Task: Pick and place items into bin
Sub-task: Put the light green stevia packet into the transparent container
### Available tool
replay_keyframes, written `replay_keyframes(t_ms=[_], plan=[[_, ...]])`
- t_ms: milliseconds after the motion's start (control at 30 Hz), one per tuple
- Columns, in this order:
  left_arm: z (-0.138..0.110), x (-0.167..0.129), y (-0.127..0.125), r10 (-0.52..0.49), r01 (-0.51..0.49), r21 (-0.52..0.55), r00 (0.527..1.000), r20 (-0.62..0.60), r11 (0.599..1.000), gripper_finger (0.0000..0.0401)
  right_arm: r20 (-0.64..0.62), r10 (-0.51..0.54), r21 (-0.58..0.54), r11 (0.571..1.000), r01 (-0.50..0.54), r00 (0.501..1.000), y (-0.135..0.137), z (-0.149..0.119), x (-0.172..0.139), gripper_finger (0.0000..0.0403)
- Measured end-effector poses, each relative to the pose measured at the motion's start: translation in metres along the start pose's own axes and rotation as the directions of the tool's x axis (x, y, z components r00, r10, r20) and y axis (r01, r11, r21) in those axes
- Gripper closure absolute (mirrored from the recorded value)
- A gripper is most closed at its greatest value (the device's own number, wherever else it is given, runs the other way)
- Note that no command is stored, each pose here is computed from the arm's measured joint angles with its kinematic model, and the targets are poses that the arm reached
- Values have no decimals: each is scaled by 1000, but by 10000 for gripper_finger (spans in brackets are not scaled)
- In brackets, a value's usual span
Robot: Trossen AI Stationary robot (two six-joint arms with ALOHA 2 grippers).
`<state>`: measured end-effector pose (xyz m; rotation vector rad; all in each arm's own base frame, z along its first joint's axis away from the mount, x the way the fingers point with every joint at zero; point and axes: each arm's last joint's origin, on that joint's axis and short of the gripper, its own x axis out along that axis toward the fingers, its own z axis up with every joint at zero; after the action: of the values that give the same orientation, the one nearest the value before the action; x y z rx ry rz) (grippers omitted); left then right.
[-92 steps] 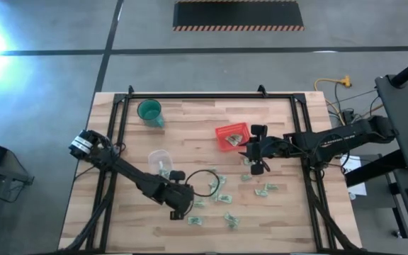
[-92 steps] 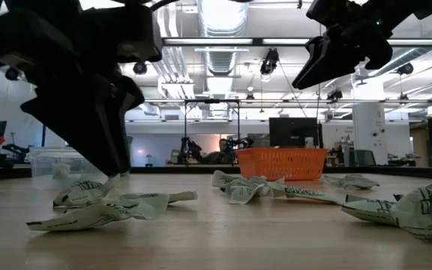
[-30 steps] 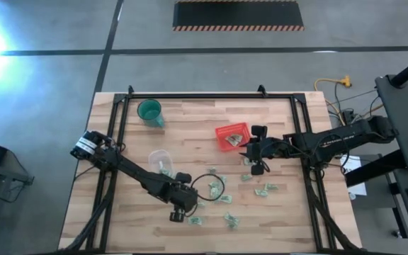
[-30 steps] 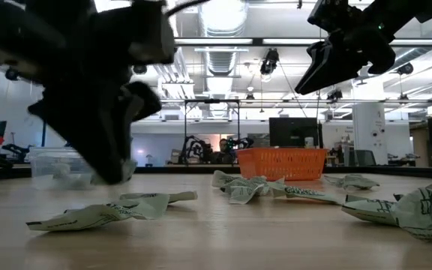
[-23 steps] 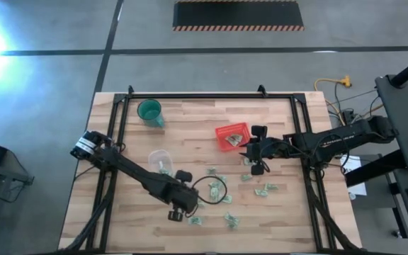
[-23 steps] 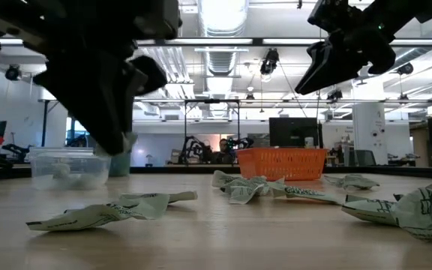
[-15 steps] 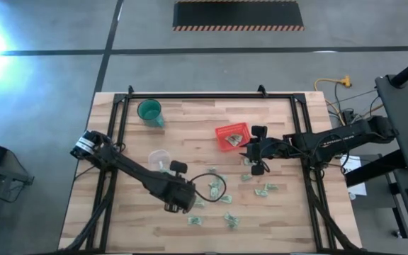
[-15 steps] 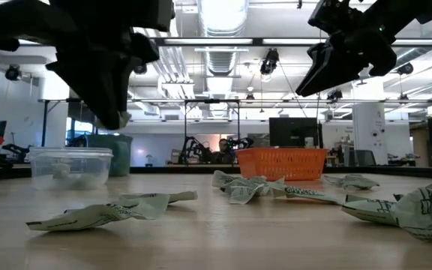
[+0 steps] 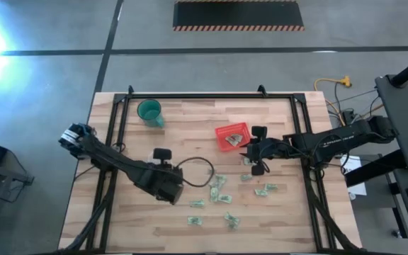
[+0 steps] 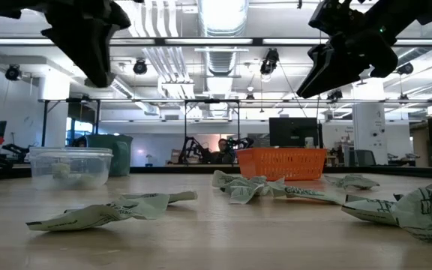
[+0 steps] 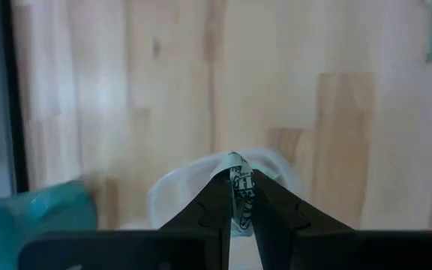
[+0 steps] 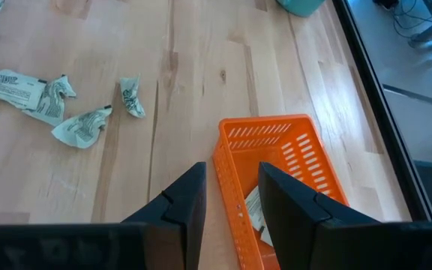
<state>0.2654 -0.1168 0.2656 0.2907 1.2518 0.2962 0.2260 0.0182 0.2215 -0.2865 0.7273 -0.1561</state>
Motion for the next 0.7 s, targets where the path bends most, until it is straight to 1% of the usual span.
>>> replay_keyframes(t_ms=[200,367,533,700], plan=[[-34,6,14,33,-33,-81,999,4,996,375,-2,0,4,1000,0,1000,0,-1,0,291],[-58,18,18,4,7,-142,997,77,990,375,2,-1,6,1000,1,1000,0,0,0,291],[-76,28,21,-22,47,-178,990,141,983,375,6,-1,7,1000,1,1000,0,0,0,291],[-85,38,20,-31,64,-194,985,170,979,375,8,-1,11,1000,1,1000,0,0,0,291]])
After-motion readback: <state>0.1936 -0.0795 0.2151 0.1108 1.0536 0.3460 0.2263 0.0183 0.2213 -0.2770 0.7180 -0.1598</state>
